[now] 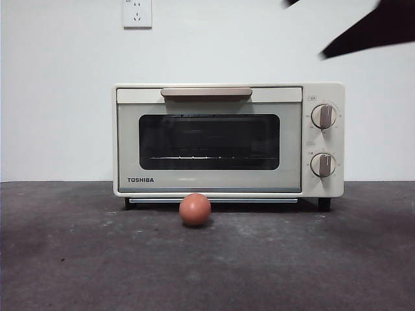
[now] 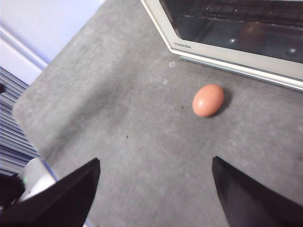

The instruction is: Eggoven

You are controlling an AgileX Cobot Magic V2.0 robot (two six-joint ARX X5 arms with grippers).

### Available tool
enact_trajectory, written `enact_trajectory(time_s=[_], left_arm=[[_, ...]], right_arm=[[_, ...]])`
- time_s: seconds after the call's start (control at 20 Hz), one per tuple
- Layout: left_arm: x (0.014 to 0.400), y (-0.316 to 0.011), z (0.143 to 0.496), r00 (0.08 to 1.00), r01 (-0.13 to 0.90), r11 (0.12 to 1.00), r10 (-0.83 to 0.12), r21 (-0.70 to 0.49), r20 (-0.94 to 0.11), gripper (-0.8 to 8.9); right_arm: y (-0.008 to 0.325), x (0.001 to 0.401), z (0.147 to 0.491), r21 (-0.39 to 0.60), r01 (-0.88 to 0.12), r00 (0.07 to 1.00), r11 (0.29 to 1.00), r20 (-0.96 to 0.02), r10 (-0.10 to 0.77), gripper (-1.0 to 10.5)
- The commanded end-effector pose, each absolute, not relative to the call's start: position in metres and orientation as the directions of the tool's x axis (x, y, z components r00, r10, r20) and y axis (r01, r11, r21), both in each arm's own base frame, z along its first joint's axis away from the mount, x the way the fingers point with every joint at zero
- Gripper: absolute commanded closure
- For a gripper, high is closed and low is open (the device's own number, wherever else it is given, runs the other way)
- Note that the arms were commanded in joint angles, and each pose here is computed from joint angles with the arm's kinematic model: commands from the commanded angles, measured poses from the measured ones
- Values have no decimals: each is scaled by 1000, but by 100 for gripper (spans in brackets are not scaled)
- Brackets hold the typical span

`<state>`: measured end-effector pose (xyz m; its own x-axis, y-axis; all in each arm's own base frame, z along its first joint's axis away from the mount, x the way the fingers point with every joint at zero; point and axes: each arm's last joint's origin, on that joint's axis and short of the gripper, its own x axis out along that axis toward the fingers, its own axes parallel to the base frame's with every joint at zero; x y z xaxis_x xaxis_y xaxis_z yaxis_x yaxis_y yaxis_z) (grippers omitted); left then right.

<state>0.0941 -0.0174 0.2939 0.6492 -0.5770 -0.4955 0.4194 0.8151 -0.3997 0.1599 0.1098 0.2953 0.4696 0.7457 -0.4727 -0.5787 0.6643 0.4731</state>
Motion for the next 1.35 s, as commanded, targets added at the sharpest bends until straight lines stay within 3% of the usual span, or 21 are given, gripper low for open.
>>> enact_trajectory(time_s=[0.05, 0.35, 0.6, 0.85, 1.35], left_arm=[[94, -17, 302, 662, 440, 813, -581, -382, -474, 806], [94, -20, 301, 647, 459, 802, -597, -382, -474, 806], [93, -23, 301, 624, 490, 783, -621, -382, -474, 806], [92, -25, 301, 609, 508, 772, -636, -382, -474, 806], [91, -30, 301, 574, 546, 745, -666, -384, -477, 806]], right_arm=[[139, 175, 291, 493, -551, 477, 673, -476, 739, 581], [210, 224, 267, 416, -487, 478, 768, -609, 633, 581], [247, 258, 242, 303, -410, 494, 860, -718, 489, 581], [259, 273, 210, 245, -353, 500, 903, -766, 403, 582], [271, 293, 167, 266, -282, 523, 922, -763, 380, 582]])
